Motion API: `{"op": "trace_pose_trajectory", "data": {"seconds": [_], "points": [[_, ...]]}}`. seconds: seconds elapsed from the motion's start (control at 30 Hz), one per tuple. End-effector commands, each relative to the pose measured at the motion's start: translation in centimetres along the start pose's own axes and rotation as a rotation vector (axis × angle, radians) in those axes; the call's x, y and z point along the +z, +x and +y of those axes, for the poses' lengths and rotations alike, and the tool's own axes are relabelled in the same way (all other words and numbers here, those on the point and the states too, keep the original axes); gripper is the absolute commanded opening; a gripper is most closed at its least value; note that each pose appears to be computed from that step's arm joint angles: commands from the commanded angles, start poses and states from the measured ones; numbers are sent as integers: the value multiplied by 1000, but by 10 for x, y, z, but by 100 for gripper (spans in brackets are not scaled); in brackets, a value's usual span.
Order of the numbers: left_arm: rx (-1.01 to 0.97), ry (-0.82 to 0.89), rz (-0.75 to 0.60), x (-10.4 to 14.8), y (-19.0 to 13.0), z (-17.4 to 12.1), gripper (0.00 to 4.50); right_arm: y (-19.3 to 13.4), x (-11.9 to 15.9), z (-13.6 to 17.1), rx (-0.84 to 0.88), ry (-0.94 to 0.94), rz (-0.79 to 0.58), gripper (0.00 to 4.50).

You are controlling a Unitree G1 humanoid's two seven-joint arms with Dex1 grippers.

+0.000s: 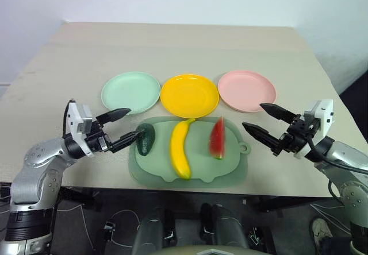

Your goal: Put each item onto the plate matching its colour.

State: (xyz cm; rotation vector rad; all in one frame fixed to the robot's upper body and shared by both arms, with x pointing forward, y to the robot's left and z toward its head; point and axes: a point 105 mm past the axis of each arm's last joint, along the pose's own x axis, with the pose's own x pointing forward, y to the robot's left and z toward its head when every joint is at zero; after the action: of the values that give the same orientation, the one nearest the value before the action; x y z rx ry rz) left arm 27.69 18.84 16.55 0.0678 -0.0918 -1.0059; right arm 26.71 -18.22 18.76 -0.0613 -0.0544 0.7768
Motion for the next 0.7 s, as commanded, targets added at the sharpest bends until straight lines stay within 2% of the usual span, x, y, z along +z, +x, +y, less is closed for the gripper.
{"op": "trace_pose_trajectory", "data": {"seconds": [0.03,0.27,0.5,0.7], "points": [[-30,56,3,7,2,-1,446,-1,8,1,6,-39,-20,450],[-45,70,-7,8,9,0,446,-5,3,8,5,-23,10,450],[-47,66,-9,3,12,1,446,-1,-5,18,11,20,171,450],[-65,76,-12,-2,15,2,446,12,3,27,41,162,242,450]]}}
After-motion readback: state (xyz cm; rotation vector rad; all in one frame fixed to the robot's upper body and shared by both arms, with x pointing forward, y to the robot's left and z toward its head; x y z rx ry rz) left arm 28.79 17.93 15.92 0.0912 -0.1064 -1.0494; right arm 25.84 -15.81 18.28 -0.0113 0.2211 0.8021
